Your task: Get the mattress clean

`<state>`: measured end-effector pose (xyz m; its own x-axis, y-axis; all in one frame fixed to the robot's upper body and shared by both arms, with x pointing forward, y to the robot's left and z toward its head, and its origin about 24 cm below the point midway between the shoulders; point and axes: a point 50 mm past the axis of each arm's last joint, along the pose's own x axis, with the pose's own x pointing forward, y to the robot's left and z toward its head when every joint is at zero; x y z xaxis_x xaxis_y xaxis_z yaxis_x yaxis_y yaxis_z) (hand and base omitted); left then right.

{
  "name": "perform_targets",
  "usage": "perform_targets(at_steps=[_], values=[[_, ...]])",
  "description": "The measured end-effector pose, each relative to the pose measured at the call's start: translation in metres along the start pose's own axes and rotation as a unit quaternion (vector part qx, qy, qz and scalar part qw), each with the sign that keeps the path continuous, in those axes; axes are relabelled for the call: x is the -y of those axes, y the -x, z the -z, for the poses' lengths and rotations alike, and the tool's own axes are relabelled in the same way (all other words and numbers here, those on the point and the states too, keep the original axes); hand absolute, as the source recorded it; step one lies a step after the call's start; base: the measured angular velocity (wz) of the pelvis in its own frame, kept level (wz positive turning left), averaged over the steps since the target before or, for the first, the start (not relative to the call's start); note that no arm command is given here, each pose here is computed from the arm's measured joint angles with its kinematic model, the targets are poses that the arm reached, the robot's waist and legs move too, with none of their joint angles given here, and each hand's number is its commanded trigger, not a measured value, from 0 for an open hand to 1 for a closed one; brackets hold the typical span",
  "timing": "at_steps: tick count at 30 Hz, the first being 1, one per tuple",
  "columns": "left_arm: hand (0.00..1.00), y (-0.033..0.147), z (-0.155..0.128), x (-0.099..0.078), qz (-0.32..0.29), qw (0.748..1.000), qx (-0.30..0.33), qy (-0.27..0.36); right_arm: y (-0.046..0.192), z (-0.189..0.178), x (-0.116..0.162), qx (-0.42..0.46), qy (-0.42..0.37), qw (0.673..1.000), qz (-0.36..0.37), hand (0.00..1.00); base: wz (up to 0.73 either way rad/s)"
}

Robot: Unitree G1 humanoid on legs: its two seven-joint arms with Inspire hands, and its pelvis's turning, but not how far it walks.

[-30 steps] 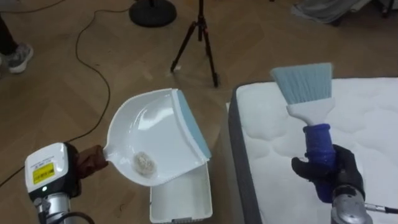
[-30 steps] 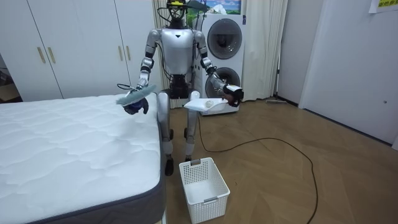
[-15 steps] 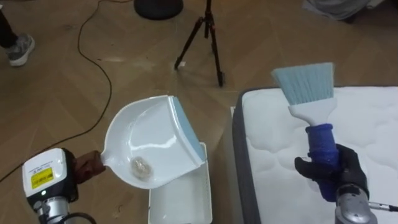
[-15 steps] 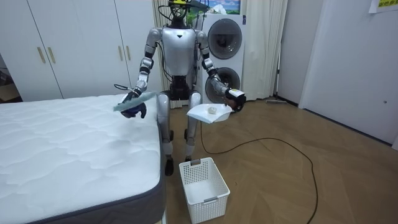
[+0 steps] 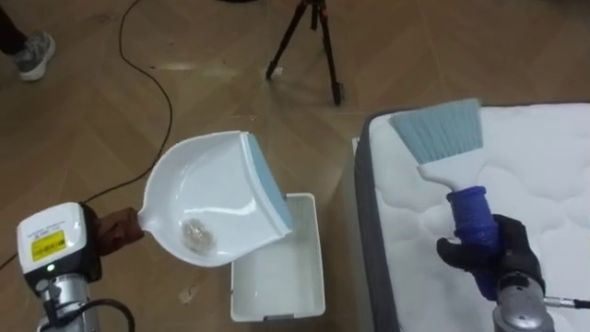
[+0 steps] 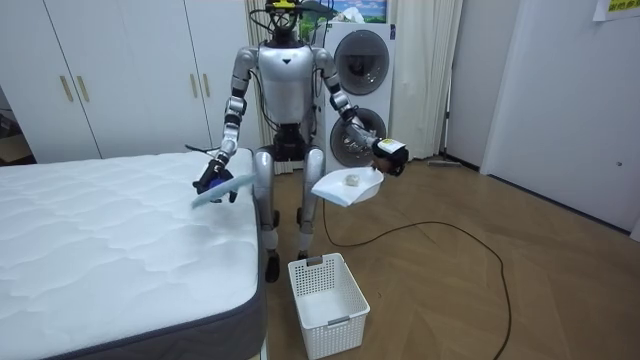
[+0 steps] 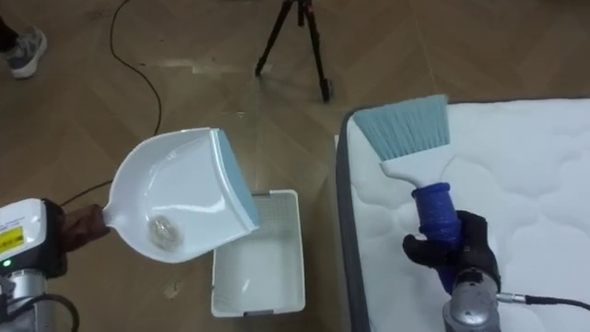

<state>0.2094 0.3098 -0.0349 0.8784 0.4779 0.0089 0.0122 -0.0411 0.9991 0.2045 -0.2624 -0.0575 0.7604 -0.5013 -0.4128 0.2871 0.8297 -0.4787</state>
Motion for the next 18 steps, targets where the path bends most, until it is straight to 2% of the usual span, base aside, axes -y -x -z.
perform_targets(at_steps=[6,12,18], values=[[1.0,-0.019,-0.006,-0.014,-0.025,0.999,0.024,-0.026,-0.008,-0.005,-0.003,0.001,0.003,1.0,0.001,0.0,-0.01],[1.0,-0.02,-0.007,-0.015,-0.024,0.996,0.063,-0.062,-0.012,-0.002,-0.003,-0.006,0.011,1.0,0.002,0.0,-0.02],[1.0,-0.031,-0.006,-0.027,-0.05,0.986,0.103,-0.125,-0.012,0.006,-0.001,-0.005,0.047,0.999,0.008,0.0,0.02]])
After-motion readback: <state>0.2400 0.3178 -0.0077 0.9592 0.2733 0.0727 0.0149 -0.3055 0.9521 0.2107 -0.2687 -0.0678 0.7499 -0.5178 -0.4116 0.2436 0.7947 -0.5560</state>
